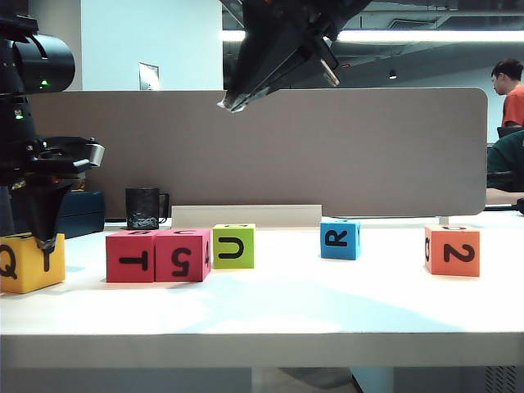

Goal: Select the appropriate blocks from the scattered letter blocks on the table and arrange them in a row to spell out "ABCD".

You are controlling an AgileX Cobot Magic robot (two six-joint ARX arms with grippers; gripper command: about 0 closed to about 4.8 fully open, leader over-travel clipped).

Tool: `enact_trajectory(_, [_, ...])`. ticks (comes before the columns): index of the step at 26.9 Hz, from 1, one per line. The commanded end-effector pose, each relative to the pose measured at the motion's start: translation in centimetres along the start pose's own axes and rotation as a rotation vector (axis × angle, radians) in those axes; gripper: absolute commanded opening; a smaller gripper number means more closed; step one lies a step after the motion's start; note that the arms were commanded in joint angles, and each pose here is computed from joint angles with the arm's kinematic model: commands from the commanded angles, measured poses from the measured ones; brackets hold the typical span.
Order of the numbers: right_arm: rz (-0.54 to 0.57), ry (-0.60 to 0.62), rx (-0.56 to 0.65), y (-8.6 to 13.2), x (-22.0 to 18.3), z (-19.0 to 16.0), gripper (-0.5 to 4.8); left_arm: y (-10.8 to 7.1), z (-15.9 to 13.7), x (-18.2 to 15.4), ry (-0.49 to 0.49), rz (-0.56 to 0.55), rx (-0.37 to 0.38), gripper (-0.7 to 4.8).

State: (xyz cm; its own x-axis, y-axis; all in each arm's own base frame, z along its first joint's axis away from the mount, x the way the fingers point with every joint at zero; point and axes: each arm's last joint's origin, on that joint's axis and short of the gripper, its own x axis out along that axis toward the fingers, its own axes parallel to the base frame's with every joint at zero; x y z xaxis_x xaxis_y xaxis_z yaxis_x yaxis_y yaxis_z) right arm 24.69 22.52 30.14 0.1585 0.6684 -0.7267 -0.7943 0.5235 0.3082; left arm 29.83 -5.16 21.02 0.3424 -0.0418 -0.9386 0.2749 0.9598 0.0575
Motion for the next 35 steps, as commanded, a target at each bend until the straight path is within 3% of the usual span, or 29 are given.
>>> enact_trajectory(1, [-0.002, -0.017, -0.009, 0.1, -0.3, 0.2, -0.05, 0.0, 0.2, -0.1, -0.028, -0.010, -0.023, 2.38])
enact_trajectory(8, [-0.002, -0.017, -0.009, 0.1, -0.3, 0.2, -0.05, -0.3, 0.9, -0.2, -0.101, -0.106, -0.072, 2.37])
enact_trajectory(22, [-0.002, -0.016, -0.010, 0.1, -0.3, 0.2, -0.05, -0.4, 1.8, 0.1, -0.174, -0.152, -0.140, 2.37])
enact_trajectory(35, [-0.001, -0.013, -0.008, 0.2, -0.3, 0.2, -0.05, -0.7, 1.9, 0.3, -0.172, -0.164, -0.132, 2.63])
